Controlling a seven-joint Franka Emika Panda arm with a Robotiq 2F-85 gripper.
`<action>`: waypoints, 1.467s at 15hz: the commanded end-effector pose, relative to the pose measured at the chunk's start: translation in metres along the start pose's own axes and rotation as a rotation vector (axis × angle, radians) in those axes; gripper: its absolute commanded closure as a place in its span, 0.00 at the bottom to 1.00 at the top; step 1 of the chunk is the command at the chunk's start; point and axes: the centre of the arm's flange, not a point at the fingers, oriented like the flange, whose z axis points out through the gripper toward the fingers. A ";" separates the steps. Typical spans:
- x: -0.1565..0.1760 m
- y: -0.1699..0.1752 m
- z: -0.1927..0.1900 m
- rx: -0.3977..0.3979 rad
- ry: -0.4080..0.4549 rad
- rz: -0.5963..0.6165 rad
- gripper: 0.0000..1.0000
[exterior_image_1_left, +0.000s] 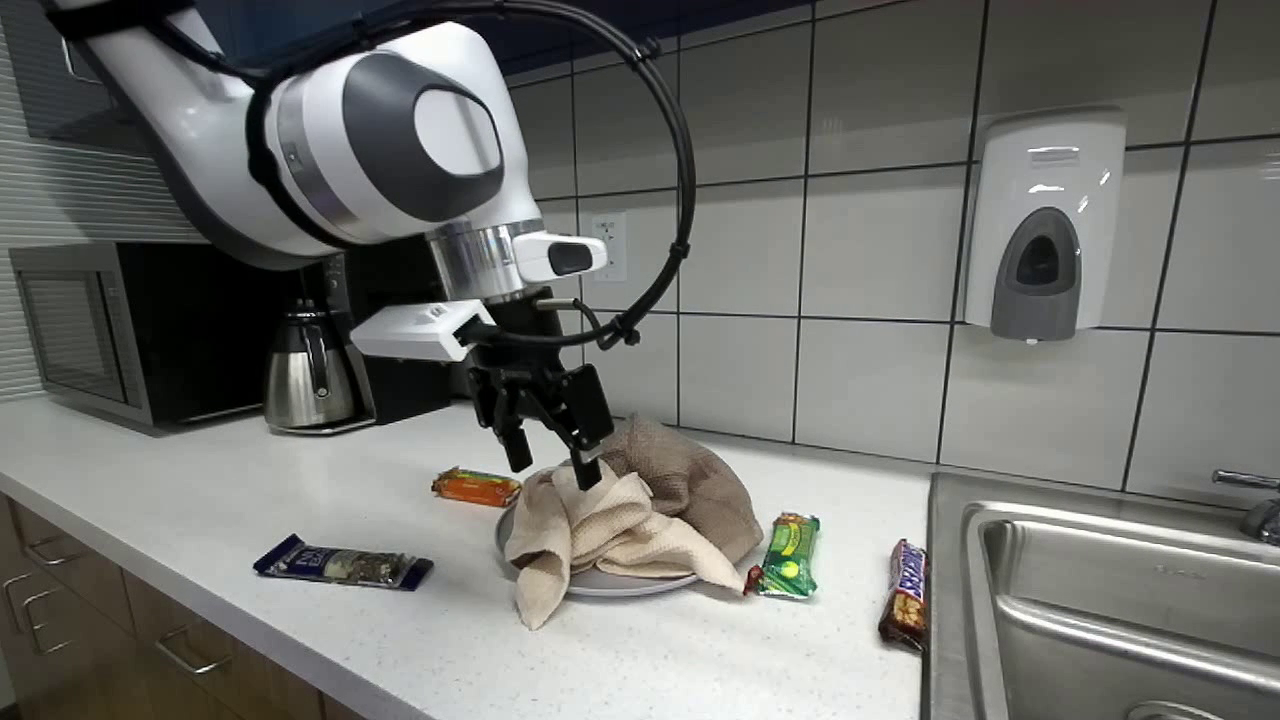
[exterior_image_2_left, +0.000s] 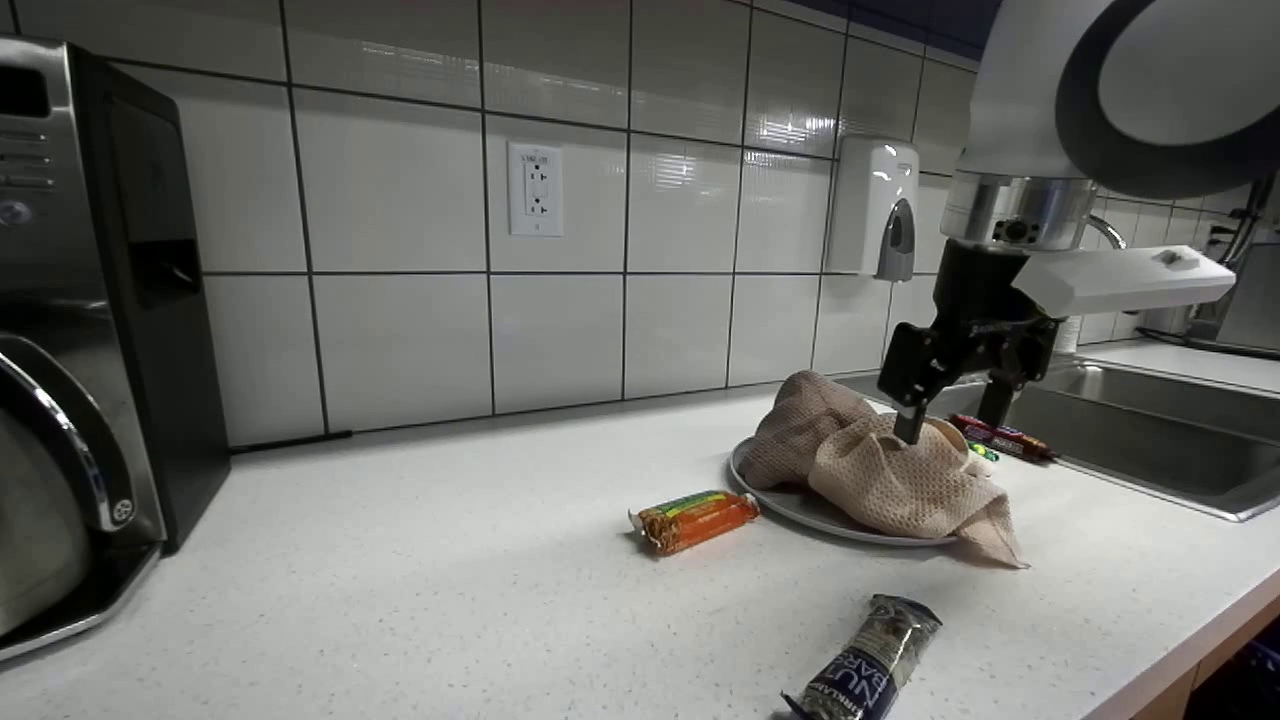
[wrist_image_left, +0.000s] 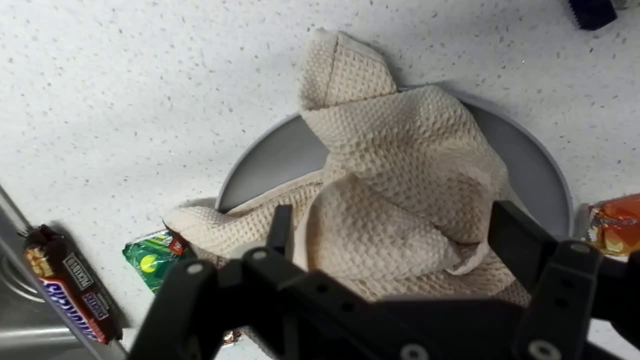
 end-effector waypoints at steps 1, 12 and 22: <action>0.024 -0.004 0.020 -0.015 -0.007 -0.002 0.00; 0.044 -0.026 0.052 0.005 -0.068 -0.014 0.00; 0.042 -0.021 0.054 0.027 -0.095 0.049 0.58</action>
